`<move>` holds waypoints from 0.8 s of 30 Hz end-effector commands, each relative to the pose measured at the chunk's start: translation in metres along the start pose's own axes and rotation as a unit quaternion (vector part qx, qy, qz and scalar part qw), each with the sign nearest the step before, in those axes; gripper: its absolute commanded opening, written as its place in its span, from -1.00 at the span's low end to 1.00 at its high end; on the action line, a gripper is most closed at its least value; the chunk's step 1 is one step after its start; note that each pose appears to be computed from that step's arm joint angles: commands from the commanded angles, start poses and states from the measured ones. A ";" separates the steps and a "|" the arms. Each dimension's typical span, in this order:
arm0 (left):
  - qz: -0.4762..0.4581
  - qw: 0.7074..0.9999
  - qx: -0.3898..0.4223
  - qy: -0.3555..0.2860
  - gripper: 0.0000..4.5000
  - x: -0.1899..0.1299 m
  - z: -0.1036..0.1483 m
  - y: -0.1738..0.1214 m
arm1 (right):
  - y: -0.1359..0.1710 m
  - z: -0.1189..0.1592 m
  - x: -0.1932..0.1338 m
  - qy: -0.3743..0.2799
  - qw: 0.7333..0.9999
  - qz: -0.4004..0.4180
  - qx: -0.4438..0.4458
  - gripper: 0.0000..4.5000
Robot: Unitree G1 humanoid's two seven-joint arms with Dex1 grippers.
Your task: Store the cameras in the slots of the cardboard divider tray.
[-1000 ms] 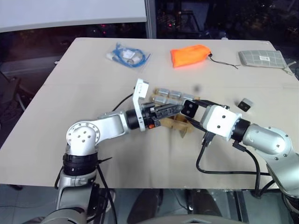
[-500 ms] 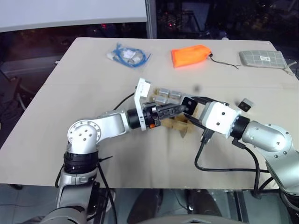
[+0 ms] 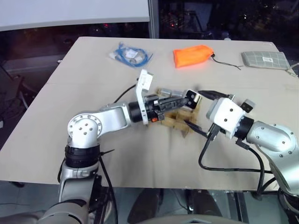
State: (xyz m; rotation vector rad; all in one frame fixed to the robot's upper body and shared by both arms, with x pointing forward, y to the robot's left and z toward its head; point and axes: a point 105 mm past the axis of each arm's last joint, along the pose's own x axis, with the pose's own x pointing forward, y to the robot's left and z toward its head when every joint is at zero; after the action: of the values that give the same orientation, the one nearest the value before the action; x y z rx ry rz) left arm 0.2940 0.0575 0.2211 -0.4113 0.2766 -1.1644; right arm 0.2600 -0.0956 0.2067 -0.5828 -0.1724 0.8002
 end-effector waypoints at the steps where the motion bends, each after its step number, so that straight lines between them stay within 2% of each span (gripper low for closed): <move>1: -0.016 0.992 0.126 -0.003 -0.71 -0.013 0.024 0.010 | -0.012 0.000 -0.033 -0.028 0.998 -0.020 0.056 1.00; 5: -0.045 0.970 0.236 0.047 -0.71 -0.030 0.032 0.026 | -0.011 0.004 -0.058 -0.045 0.996 -0.014 0.074 1.00; 10: -0.096 0.922 0.345 0.148 -0.71 -0.042 0.031 0.050 | 0.006 0.012 -0.079 -0.052 0.993 0.015 0.107 1.00; 16: -0.128 0.882 0.396 0.222 -0.71 -0.041 0.024 0.075 | 0.013 0.015 -0.084 -0.050 0.992 -0.005 0.119 1.00; 24: -0.149 0.859 0.422 0.247 -0.71 -0.029 0.028 0.088 | 0.020 0.012 -0.077 -0.045 0.991 -0.024 0.120 1.00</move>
State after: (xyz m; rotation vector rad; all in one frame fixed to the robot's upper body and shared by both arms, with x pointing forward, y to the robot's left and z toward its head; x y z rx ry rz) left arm 0.3659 0.1183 0.1941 0.6139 0.1614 -1.5588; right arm 0.1953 -0.1405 0.2016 -0.2808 -0.1114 0.7835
